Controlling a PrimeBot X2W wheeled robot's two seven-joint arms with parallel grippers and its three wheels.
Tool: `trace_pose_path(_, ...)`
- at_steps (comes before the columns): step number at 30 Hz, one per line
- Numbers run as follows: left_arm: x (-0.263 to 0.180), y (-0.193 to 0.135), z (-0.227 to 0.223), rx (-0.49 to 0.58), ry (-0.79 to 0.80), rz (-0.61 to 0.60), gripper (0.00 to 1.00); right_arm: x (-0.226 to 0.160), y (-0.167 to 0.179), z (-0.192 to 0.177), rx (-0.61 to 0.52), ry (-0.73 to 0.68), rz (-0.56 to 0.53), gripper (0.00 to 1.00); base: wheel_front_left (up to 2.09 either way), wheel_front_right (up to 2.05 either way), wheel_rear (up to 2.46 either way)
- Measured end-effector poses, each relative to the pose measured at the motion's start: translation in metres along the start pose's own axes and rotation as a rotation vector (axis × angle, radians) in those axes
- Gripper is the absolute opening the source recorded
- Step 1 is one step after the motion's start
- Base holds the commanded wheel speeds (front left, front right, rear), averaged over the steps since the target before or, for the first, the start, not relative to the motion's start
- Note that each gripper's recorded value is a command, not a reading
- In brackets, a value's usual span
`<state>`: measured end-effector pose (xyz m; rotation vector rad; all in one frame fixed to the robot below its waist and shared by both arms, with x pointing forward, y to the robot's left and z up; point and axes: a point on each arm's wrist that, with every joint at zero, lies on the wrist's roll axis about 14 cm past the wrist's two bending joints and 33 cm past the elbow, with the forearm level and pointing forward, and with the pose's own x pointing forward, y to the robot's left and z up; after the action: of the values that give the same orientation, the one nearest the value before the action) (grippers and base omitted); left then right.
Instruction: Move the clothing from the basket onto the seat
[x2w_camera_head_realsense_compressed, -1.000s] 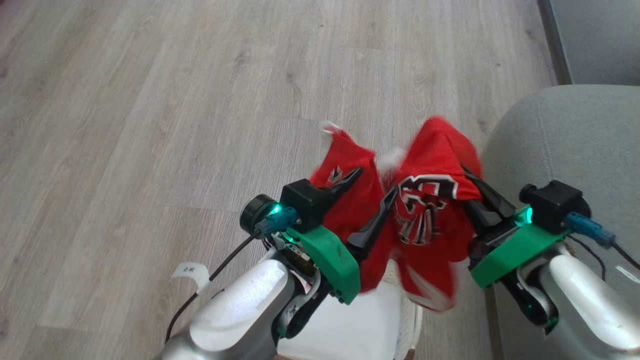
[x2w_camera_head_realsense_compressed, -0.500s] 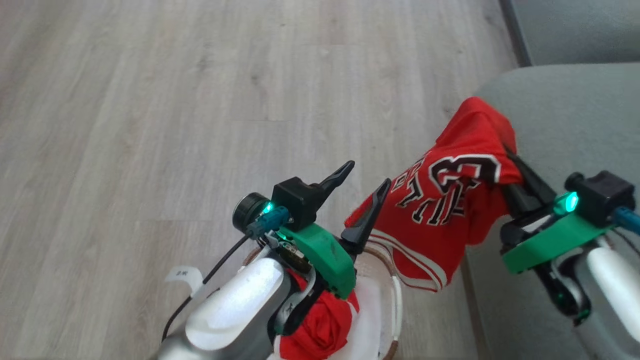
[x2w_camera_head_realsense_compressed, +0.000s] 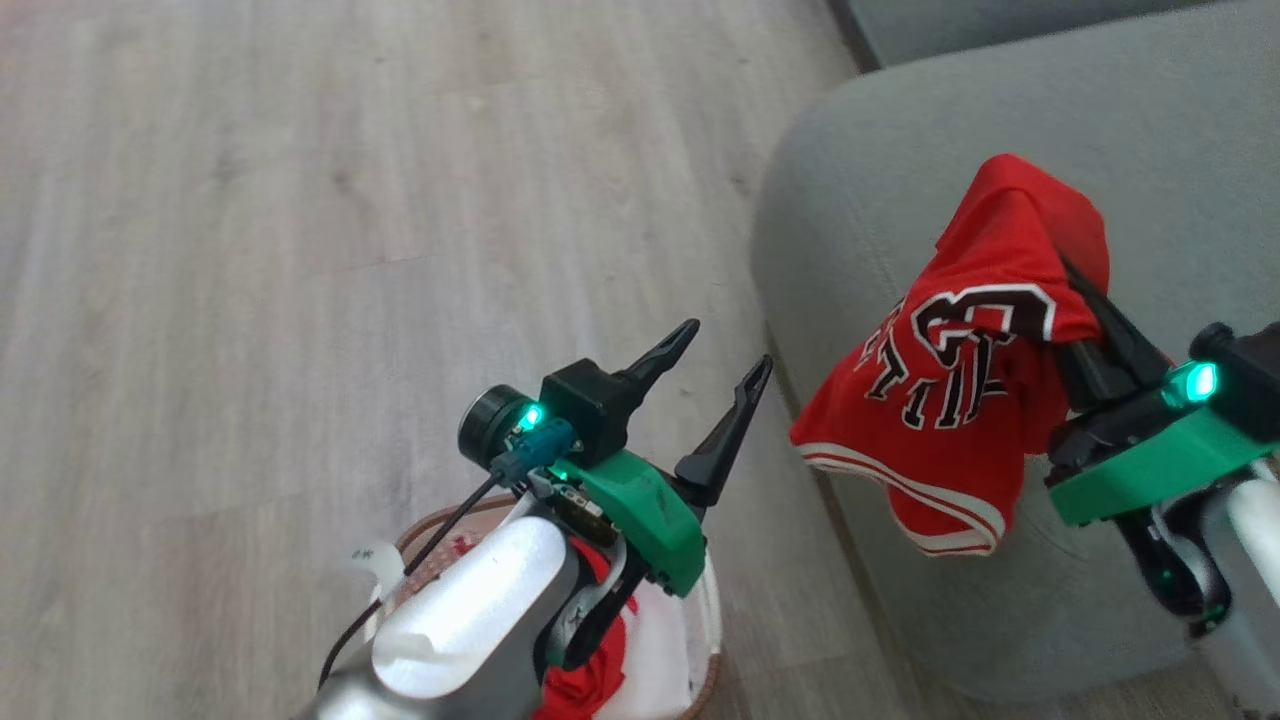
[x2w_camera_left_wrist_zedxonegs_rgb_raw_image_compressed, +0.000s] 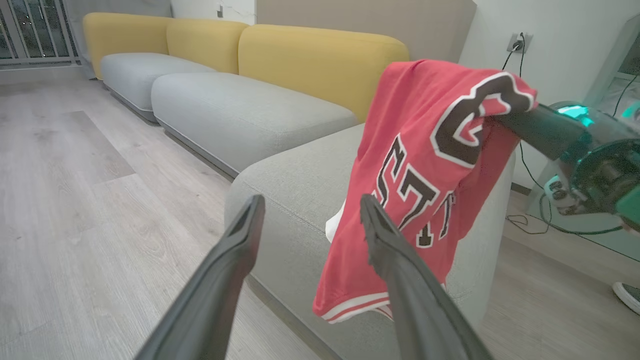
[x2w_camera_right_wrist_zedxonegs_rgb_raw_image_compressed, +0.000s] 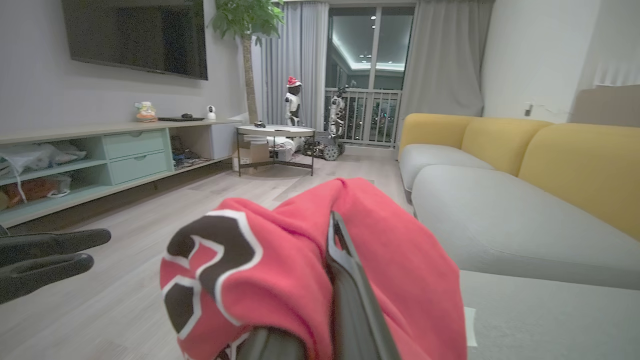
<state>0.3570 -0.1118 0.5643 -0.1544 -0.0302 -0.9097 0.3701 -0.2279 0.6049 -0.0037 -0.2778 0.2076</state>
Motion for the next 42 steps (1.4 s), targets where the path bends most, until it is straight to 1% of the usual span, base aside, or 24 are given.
trace_pose_path(11, 0.031, -0.040, -0.011, -0.018, 0.008, -0.152, 1.00, -0.047, -0.047, 0.018, -0.063, -0.002, -0.162, 0.00, 0.00, 0.00, 0.00)
trace_pose_path(13, 0.033, -0.044, -0.012, -0.022, 0.008, -0.165, 1.00, -0.051, -0.051, 0.020, -0.068, -0.003, -0.177, 0.00, 0.00, 0.00, 0.00)
trace_pose_path(20, 0.045, -0.066, -0.020, -0.028, 0.017, -0.245, 1.00, -0.084, -0.070, 0.017, -0.082, 0.032, -0.272, 0.00, 0.00, 0.00, 0.00)
trace_pose_path(26, 0.049, -0.081, -0.024, -0.040, 0.021, -0.291, 1.00, -0.094, -0.079, 0.032, -0.104, 0.002, -0.312, 0.00, 0.00, 0.00, 0.00)
trace_pose_path(34, 0.056, -0.082, -0.030, -0.043, 0.031, -0.309, 1.00, -0.090, -0.086, 0.034, -0.102, 0.002, -0.326, 0.00, 0.00, 0.00, 0.00)
trace_pose_path(37, 0.062, -0.081, -0.029, -0.051, 0.024, -0.317, 1.00, -0.076, -0.094, 0.040, -0.113, -0.012, -0.322, 0.00, 0.00, 0.00, 0.00)
trace_pose_path(42, 0.071, -0.071, -0.038, -0.049, 0.037, -0.316, 1.00, -0.045, -0.119, 0.055, -0.158, -0.027, -0.317, 0.00, 0.00, 0.00, 0.00)
